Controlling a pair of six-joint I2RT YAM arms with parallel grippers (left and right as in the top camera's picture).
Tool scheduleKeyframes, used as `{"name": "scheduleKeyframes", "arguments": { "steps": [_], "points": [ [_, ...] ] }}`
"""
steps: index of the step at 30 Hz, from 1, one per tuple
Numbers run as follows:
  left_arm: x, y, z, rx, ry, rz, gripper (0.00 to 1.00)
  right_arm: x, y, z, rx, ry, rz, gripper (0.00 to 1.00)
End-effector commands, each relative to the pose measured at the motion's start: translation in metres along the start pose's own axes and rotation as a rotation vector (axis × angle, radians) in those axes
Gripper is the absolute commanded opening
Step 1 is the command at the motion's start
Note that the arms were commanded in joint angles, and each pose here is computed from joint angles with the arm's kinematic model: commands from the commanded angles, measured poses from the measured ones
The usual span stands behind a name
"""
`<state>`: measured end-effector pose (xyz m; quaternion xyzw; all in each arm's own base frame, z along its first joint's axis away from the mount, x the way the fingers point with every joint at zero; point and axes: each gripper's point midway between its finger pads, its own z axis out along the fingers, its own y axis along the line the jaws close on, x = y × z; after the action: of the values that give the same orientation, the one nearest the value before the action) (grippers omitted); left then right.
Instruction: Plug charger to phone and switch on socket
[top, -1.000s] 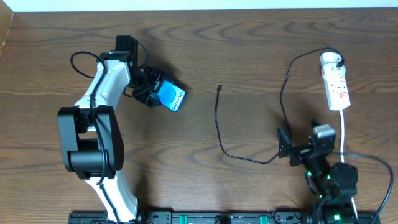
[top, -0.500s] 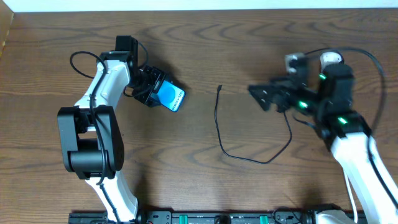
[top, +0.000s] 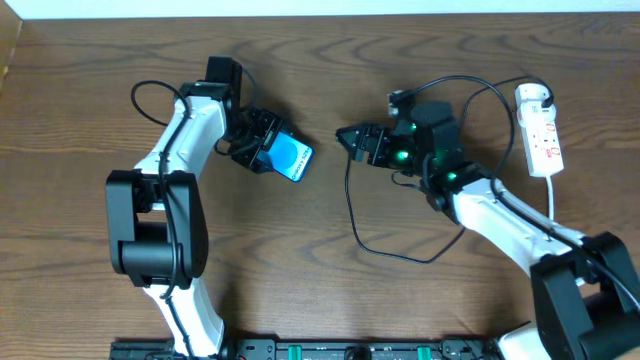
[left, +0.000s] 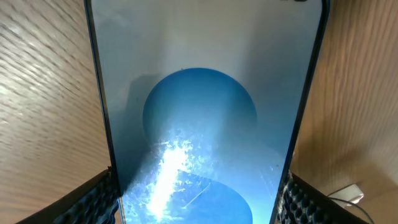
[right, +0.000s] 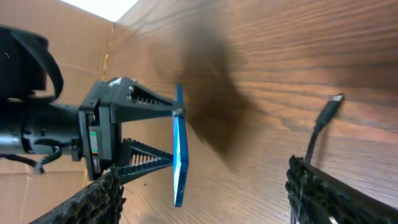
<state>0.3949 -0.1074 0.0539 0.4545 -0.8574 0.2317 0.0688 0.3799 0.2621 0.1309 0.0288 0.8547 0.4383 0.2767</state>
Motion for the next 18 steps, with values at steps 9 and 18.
{"name": "scheduleKeyframes", "arguments": {
  "steps": [9,18],
  "points": [
    [0.025,-0.021,-0.011,0.053,0.031,0.027,0.63,0.054,0.005,0.046,0.016,0.092,-0.039,0.75],
    [0.037,-0.024,-0.005,0.043,0.045,0.056,0.63,0.061,0.004,0.057,0.098,0.022,0.011,0.61]
  ]
}}
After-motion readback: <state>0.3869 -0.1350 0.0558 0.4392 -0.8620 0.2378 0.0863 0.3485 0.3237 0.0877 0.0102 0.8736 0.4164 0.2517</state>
